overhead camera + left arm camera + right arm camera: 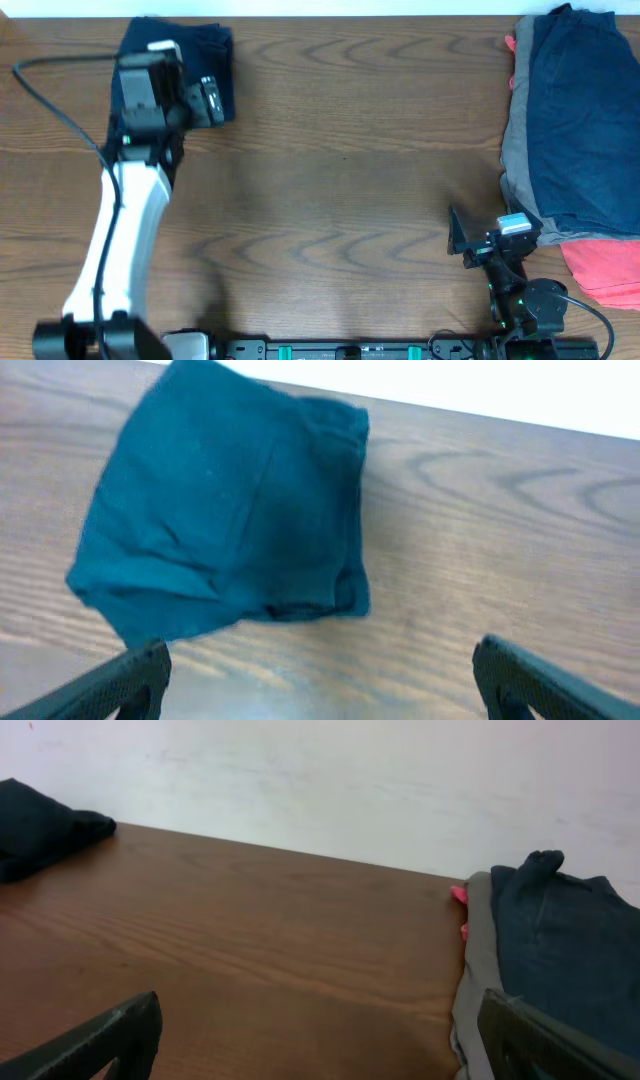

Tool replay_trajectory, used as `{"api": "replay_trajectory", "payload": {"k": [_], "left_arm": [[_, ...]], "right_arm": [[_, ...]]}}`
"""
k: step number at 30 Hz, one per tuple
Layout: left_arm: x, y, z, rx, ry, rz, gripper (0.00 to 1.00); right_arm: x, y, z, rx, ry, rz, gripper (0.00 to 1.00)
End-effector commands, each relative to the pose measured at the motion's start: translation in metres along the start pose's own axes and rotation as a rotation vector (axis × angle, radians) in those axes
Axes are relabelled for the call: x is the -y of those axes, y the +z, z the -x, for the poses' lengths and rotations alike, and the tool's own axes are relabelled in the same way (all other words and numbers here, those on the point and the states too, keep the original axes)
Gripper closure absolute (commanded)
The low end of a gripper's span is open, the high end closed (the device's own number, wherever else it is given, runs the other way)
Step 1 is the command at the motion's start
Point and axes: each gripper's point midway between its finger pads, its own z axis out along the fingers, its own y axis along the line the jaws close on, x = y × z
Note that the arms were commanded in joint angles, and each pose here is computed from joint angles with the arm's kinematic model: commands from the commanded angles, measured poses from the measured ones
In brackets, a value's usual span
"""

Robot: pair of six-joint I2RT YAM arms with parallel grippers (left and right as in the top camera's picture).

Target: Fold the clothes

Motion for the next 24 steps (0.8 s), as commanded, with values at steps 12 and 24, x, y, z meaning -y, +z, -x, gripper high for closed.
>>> {"api": "replay_trajectory", "payload": {"k": [12, 24], "left_arm": [[-0.014, -0.052, -0.1, 0.15, -0.019, -0.028, 0.02], [-0.02, -0.088, -0.134, 0.439, -0.023, -0.071, 0.02]], "right_arm": [[0.003, 0.0, 0.0, 0.002, 0.009, -0.014, 0.01], [0.003, 0.0, 0.0, 0.002, 0.009, -0.014, 0.01]]}}
